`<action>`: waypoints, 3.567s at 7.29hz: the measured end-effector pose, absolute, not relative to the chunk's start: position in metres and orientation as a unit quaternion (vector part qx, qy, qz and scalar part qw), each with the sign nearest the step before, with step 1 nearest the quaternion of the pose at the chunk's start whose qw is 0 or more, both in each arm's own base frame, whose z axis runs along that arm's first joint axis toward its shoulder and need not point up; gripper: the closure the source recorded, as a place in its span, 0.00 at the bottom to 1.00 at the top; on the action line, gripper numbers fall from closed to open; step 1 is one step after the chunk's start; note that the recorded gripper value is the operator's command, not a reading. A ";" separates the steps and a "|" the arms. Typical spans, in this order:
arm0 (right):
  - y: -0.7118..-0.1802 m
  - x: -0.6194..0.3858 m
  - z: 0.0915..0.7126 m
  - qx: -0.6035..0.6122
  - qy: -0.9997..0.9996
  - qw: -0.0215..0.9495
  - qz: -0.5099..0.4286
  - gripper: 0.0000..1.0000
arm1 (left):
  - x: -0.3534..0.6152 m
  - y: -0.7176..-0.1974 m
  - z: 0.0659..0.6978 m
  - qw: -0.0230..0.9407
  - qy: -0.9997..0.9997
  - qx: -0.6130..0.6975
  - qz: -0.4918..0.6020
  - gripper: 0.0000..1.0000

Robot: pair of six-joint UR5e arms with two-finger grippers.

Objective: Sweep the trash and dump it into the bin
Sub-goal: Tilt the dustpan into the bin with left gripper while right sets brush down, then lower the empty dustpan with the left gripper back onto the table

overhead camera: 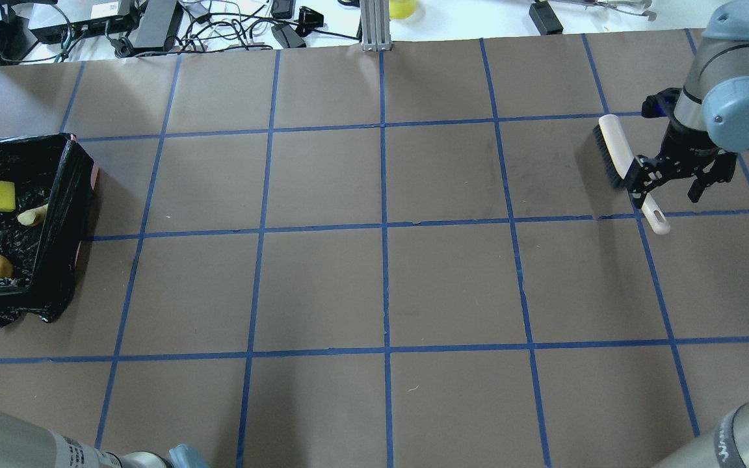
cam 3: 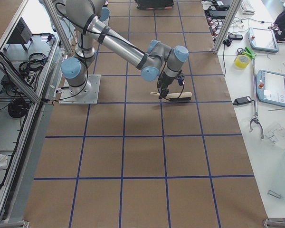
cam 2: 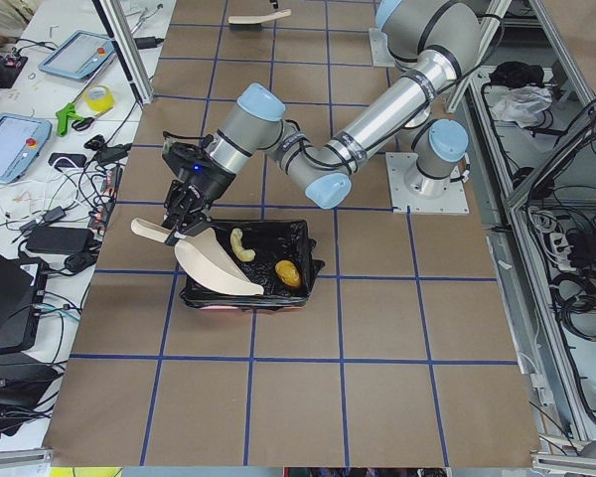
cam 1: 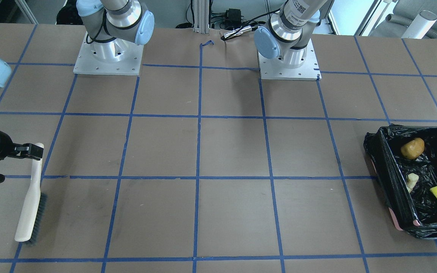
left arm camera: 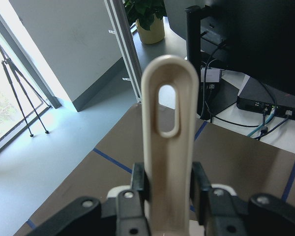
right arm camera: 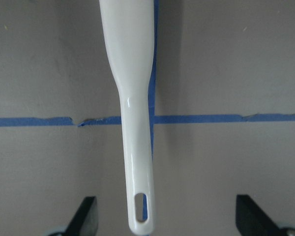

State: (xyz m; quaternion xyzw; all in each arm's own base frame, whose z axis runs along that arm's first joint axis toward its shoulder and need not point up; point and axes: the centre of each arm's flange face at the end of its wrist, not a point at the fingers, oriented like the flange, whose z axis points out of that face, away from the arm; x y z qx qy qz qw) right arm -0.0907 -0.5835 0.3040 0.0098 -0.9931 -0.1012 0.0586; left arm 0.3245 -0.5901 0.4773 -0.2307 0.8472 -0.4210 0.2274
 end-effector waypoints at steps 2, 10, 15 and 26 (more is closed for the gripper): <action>-0.566 -0.074 0.401 0.009 -0.996 0.044 -0.071 0.00 | 0.319 -0.591 0.479 0.218 0.849 -0.243 -0.416 1.00; -0.498 0.127 0.532 -0.018 -0.998 0.035 -0.039 0.00 | 0.135 -0.617 0.474 0.127 0.836 -0.457 -0.276 1.00; -0.507 0.133 0.537 -0.018 -1.000 0.013 0.020 0.00 | 0.040 -0.645 0.394 0.049 0.771 -0.609 -0.182 1.00; -0.507 0.133 0.537 -0.016 -0.999 0.012 0.025 0.00 | -0.016 -0.689 0.257 0.028 0.731 -0.676 -0.085 1.00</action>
